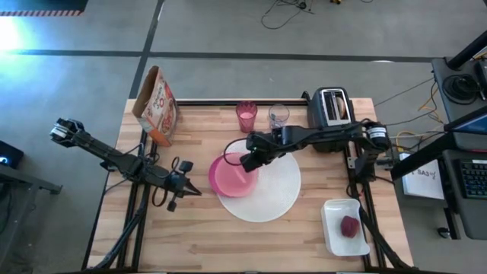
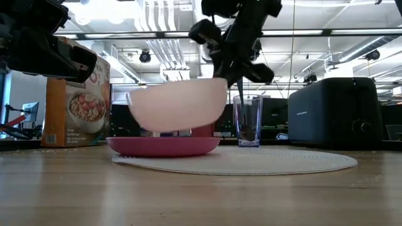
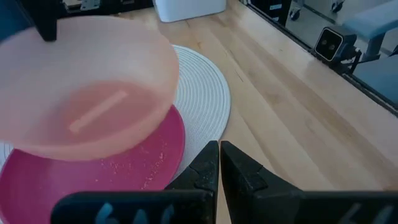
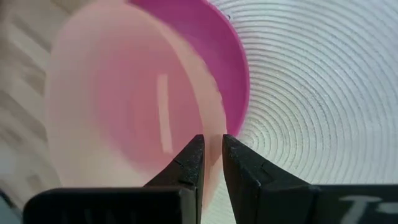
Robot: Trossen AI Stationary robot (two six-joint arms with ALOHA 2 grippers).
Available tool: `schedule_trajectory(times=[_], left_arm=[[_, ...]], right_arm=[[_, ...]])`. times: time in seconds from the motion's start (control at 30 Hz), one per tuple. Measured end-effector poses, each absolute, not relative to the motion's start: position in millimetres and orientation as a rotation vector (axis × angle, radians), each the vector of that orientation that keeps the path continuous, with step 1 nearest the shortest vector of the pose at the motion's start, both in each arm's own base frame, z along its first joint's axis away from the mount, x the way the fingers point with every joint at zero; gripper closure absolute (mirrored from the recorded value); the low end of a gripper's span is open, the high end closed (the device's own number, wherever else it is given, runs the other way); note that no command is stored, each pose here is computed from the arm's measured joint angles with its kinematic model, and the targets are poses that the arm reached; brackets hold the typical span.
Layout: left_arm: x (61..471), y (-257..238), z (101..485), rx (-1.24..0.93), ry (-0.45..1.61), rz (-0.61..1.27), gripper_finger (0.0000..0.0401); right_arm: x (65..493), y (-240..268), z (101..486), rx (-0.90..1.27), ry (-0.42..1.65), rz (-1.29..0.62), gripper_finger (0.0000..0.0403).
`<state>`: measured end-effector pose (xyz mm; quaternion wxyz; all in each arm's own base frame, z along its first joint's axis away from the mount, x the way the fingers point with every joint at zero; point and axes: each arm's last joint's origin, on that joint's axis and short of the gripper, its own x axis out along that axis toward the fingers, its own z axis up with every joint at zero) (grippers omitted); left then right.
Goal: Arrange a breakfast setting
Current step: Put the orange bowl to the right side of the pink plate on the table mat
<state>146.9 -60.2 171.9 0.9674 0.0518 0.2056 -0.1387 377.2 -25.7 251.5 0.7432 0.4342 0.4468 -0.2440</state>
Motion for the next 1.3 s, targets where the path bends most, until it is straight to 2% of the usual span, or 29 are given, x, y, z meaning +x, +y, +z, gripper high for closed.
schedule_trajectory(times=[0.37,0.83,1.3], left_arm=[[148.2,-60.7,175.1,0.096,0.385,-0.281,0.0401],[149.8,-61.4,179.2,0.102,0.337,-0.285,0.0401],[152.8,-62.8,183.4,0.054,0.289,-0.284,0.0401]], right_arm=[[329.3,-19.8,265.9,0.865,1.238,-0.729,0.036],[308.7,-16.4,278.1,0.795,1.343,-0.662,0.036],[310.1,-16.3,265.2,0.684,1.433,-0.658,0.036]])
